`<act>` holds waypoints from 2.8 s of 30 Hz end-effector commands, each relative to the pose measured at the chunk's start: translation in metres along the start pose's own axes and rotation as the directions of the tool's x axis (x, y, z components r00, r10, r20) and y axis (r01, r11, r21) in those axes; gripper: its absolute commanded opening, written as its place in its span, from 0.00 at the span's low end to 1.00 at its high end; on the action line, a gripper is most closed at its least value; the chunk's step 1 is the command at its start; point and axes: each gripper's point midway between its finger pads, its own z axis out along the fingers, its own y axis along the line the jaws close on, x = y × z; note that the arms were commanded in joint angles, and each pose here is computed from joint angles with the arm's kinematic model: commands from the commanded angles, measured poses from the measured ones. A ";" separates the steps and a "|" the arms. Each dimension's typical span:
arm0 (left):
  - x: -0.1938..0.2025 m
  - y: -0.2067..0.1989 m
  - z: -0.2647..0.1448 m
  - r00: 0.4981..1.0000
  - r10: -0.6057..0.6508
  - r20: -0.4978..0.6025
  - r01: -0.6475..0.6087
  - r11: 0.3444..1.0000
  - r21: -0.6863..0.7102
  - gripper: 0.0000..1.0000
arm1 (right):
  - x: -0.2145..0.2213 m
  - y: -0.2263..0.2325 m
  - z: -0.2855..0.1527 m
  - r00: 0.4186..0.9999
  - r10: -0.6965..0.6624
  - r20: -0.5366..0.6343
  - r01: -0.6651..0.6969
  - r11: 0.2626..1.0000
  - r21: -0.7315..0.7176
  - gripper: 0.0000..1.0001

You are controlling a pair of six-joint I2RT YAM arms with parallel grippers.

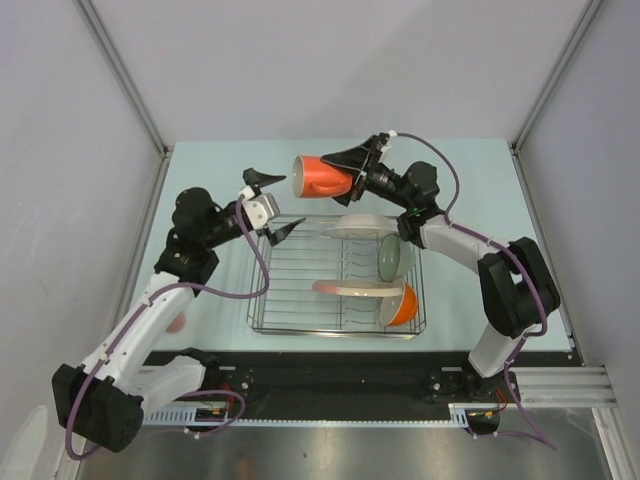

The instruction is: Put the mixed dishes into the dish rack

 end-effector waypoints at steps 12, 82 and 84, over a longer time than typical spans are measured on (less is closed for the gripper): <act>0.017 0.061 -0.093 0.903 -0.325 -0.281 0.267 0.937 -0.224 0.99 | 0.026 -0.013 0.012 0.783 -0.567 -0.255 0.619 0.673 0.404 0.00; 0.150 -0.017 -0.191 0.332 -0.749 -0.574 0.609 0.635 -0.476 0.88 | 0.008 -0.287 0.023 0.296 -0.393 -0.870 0.833 -0.340 0.437 0.00; 0.145 -0.015 -0.203 0.307 -0.749 -0.588 0.590 0.634 -0.500 0.88 | 0.011 -0.287 0.021 0.297 -0.387 -0.873 0.835 -0.339 0.434 0.20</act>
